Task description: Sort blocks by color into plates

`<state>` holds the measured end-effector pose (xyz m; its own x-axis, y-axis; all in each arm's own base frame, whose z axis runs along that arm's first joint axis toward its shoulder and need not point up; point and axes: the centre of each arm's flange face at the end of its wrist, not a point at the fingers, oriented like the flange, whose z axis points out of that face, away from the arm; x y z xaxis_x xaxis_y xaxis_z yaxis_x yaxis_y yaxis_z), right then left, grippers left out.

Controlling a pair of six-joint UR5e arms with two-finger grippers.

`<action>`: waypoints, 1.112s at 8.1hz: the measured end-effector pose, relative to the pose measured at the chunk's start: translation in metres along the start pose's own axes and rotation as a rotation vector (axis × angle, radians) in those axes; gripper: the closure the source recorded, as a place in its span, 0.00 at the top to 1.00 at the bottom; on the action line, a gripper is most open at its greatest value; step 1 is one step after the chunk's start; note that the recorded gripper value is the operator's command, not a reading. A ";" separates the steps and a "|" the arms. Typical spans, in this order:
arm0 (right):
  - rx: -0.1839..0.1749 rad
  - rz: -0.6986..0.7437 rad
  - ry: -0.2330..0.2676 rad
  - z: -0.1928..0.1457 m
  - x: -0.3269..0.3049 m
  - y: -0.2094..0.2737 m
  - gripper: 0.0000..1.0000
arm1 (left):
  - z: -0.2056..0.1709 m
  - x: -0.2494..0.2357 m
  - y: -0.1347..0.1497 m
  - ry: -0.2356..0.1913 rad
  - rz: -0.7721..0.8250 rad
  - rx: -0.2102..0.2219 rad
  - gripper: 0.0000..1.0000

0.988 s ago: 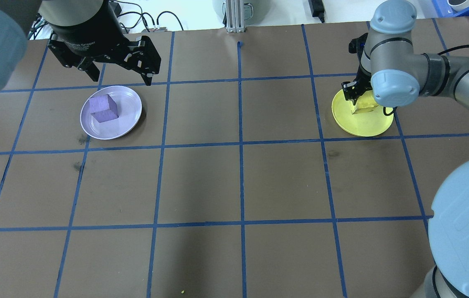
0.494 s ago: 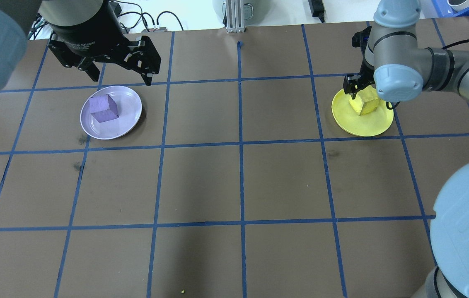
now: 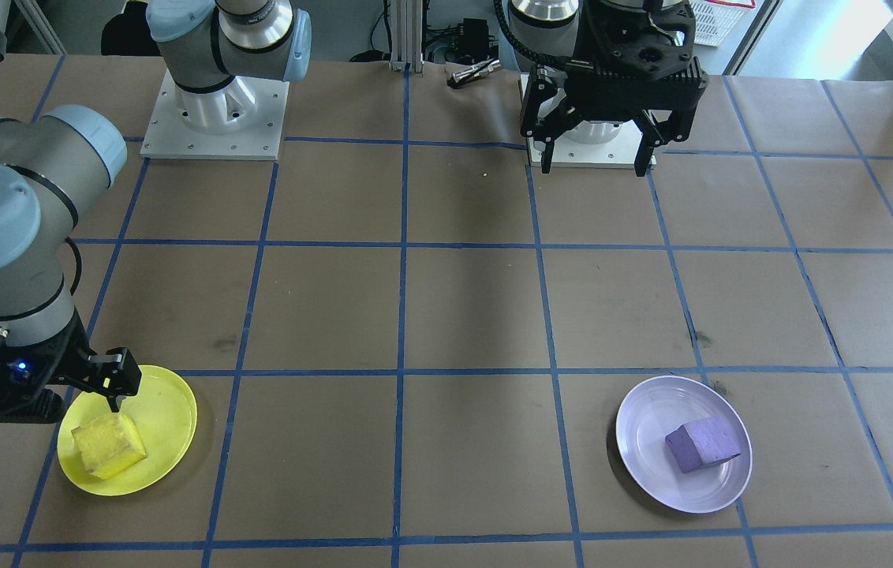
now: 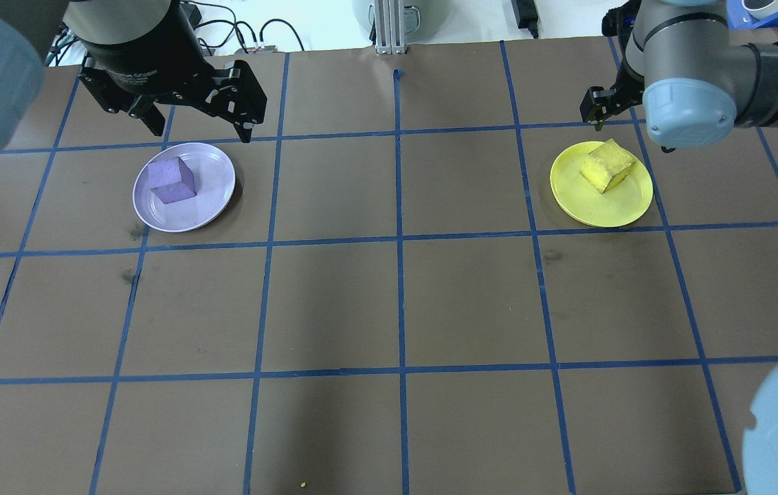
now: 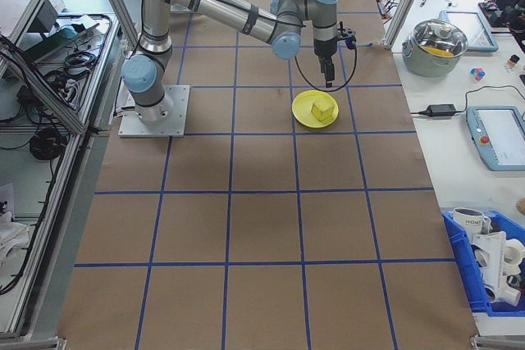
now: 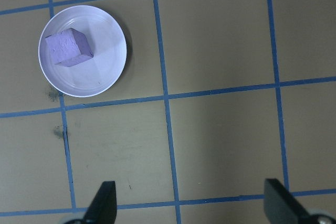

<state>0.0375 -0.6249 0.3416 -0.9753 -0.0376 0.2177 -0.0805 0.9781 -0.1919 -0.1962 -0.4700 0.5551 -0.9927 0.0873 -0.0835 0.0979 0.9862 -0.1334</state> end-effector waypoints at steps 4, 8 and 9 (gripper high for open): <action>-0.013 0.147 -0.170 -0.098 -0.024 0.037 1.00 | 0.000 0.000 0.000 0.000 0.000 0.001 1.00; -0.068 0.152 -0.215 -0.183 -0.056 0.094 1.00 | -0.001 0.000 0.001 0.000 0.000 0.002 1.00; -0.076 0.137 -0.224 -0.191 -0.062 0.102 1.00 | -0.001 0.000 0.001 0.000 0.000 0.003 1.00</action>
<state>0.1292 -0.4841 0.4911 -0.9979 0.0599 -0.0237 0.0625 0.9894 -0.1310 -0.1959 -0.4690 0.5563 -0.9927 0.0870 -0.0839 0.0979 0.9859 -0.1360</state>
